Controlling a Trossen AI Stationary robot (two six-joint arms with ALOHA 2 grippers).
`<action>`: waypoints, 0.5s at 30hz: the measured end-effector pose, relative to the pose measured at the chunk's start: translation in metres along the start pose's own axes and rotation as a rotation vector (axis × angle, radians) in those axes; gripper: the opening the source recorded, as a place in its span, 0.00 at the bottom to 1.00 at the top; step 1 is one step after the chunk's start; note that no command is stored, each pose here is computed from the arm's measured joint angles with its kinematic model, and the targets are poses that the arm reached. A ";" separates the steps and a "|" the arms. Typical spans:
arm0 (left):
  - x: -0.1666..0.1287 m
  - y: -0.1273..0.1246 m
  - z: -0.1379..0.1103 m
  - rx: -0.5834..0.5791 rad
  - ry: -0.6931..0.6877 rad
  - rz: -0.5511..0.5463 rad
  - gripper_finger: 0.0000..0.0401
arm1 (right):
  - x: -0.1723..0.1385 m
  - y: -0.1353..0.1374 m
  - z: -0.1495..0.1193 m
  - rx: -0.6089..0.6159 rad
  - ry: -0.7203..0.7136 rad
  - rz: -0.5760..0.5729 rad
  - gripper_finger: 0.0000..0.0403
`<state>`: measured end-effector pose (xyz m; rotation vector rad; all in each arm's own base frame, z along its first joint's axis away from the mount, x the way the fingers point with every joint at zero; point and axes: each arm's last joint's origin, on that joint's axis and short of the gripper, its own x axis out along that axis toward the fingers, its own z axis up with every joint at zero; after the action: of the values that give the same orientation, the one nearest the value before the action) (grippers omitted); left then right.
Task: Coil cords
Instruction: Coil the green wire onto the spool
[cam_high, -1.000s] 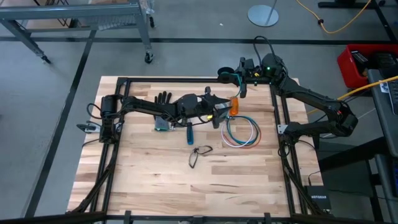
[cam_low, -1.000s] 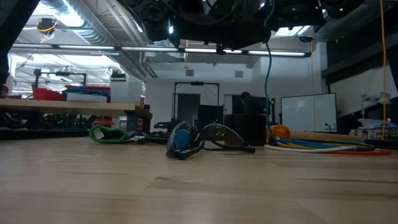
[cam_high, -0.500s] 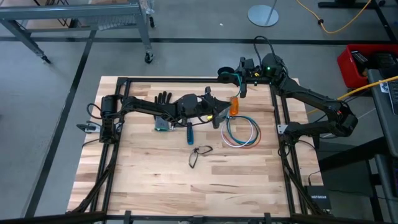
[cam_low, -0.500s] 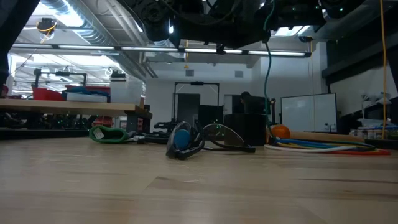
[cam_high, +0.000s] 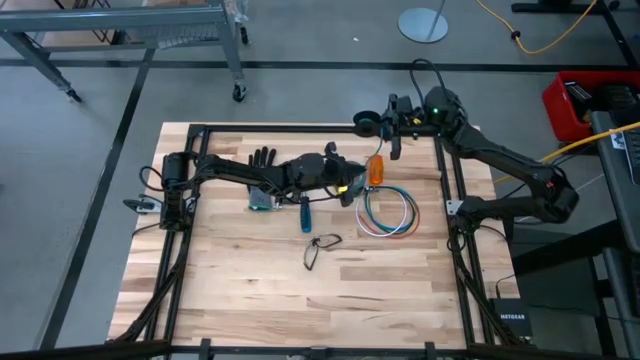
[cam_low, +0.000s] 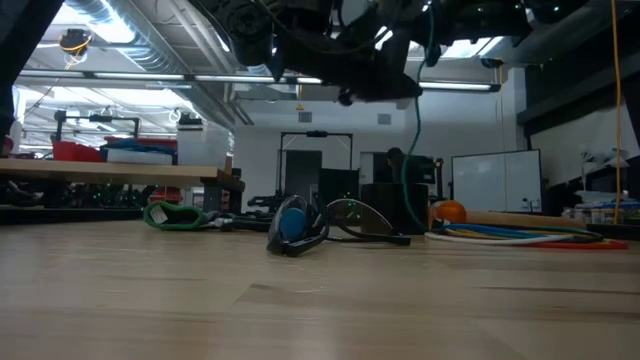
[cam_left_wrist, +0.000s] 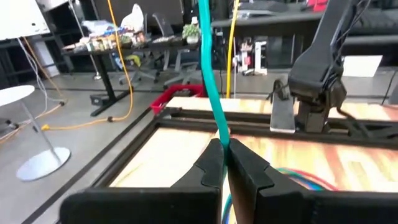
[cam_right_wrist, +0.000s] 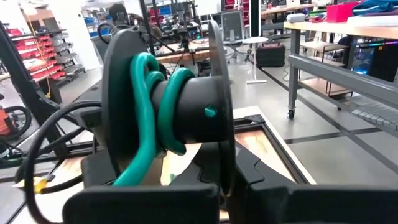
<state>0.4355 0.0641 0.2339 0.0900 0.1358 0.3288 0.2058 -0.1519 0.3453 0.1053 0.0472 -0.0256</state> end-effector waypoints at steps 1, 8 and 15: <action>0.000 0.000 -0.001 0.002 0.010 0.005 0.00 | -0.001 0.001 0.000 -0.001 0.007 0.000 0.00; -0.001 0.002 -0.008 0.020 0.090 0.064 0.00 | -0.009 0.006 -0.006 0.025 0.093 -0.047 0.00; -0.002 0.004 -0.015 0.045 0.168 0.152 0.00 | -0.014 0.009 -0.013 0.060 0.172 -0.080 0.00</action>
<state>0.4303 0.0681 0.2198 0.1175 0.3034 0.4857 0.1912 -0.1417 0.3341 0.1653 0.2227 -0.0983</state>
